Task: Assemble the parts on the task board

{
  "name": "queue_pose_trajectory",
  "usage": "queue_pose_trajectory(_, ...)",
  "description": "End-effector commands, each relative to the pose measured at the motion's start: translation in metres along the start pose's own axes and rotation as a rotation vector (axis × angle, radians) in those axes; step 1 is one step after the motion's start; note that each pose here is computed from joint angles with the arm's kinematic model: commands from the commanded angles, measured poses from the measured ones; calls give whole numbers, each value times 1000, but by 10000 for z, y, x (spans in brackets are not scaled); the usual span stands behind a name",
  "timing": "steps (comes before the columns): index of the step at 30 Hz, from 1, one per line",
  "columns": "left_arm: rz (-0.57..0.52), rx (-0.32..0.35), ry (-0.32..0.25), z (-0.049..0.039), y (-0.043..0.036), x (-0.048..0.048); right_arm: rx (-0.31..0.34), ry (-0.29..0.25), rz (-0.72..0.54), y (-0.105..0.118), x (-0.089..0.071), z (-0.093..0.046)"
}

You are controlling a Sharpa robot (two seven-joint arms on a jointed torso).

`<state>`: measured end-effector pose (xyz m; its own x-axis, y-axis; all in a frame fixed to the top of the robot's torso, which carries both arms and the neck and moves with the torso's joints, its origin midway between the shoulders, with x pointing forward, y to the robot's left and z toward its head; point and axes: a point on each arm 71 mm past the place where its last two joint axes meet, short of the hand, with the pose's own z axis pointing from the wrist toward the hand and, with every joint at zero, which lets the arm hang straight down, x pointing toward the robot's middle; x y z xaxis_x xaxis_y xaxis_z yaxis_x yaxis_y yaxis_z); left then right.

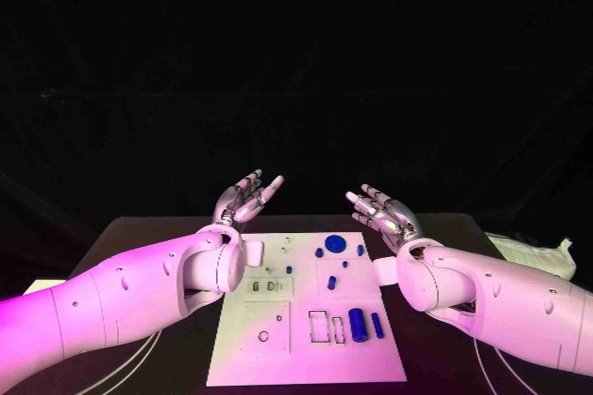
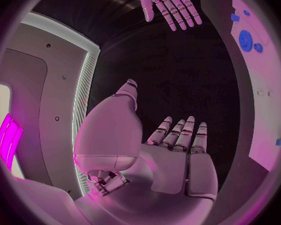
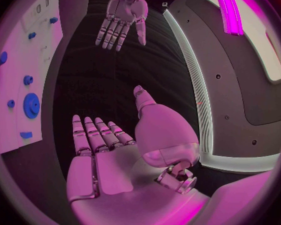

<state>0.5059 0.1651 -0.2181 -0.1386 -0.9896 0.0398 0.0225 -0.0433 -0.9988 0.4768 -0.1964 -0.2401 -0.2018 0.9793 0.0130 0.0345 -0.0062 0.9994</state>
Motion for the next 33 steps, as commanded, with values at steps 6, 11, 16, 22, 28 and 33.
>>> queue_pose_trajectory(6, -21, 11, 81, 10, -15, 64, 38, 284, -53, -79, 144, 4)
queue_pose_trajectory(11, -4, 26, 58, 9, -20, -129, -72, 172, -312, -17, -121, 86)
queue_pose_trajectory(16, 7, 30, 55, -17, -36, -215, -119, 168, -403, 47, -156, 114)
queue_pose_trajectory(22, -7, 21, 71, -93, -80, -276, -176, 181, -514, 144, -173, 149)
queue_pose_trajectory(28, -96, -19, 100, -240, -148, -276, -239, 196, -657, 287, -183, 206)
queue_pose_trajectory(33, -162, -43, 138, -363, -230, -246, -274, 215, -842, 399, -172, 256)
